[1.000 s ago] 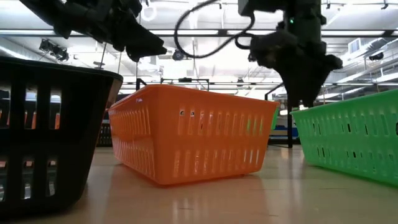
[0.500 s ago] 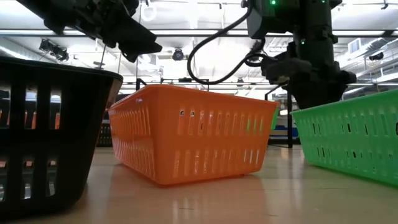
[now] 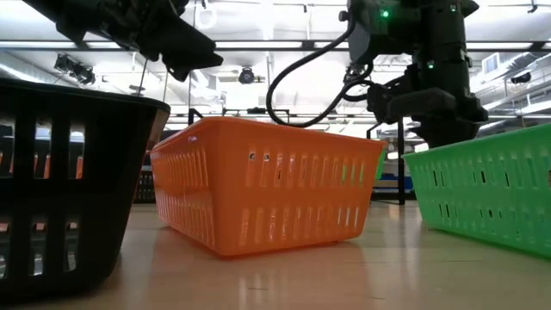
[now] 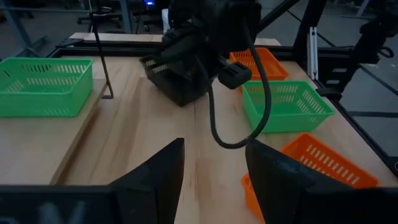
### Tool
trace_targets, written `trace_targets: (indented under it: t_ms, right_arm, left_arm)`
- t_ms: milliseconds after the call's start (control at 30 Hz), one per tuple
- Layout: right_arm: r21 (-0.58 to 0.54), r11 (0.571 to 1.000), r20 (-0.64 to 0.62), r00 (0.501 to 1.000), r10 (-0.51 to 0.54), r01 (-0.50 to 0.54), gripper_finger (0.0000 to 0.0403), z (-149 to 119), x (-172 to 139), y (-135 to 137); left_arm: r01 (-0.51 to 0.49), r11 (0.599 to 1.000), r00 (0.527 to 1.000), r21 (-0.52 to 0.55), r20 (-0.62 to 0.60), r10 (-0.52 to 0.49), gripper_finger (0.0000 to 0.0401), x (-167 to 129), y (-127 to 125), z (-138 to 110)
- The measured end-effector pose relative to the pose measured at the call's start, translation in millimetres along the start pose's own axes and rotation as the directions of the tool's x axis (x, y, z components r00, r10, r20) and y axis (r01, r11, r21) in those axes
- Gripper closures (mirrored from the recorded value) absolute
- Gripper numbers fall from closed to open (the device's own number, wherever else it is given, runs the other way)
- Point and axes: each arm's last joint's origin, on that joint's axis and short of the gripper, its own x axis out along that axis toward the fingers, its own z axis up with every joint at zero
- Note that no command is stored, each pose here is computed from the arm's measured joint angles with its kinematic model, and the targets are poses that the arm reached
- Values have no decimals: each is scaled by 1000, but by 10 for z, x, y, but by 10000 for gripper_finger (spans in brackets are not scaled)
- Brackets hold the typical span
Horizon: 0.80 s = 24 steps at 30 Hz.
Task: Stack baskets on shelf by color
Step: Put the middle right black bin on the shelf
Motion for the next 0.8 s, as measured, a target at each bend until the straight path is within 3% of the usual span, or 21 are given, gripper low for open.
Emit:
trace_targets:
  t_ms: [200,433,600,800]
  right_arm:
    - [0,999,9,999,38,-38,382,48,-83,49]
    - [-42,989,70,987,143,-141,389,92,-415,248]
    - [-174,963,174,957,234,-204,389,157,-771,397]
    - [-408,893,285,902,325,-193,390,213,-1163,504]
  left_arm:
    - [0,1000,1000,0,2,0,224,0,0,2]
    - [0,1000,1000,1,1,0,223,0,0,1]
    - [0,1000,1000,0,2,0,227,0,0,2]
    - [7,1000,1000,2,3,-7,227,0,-14,1]
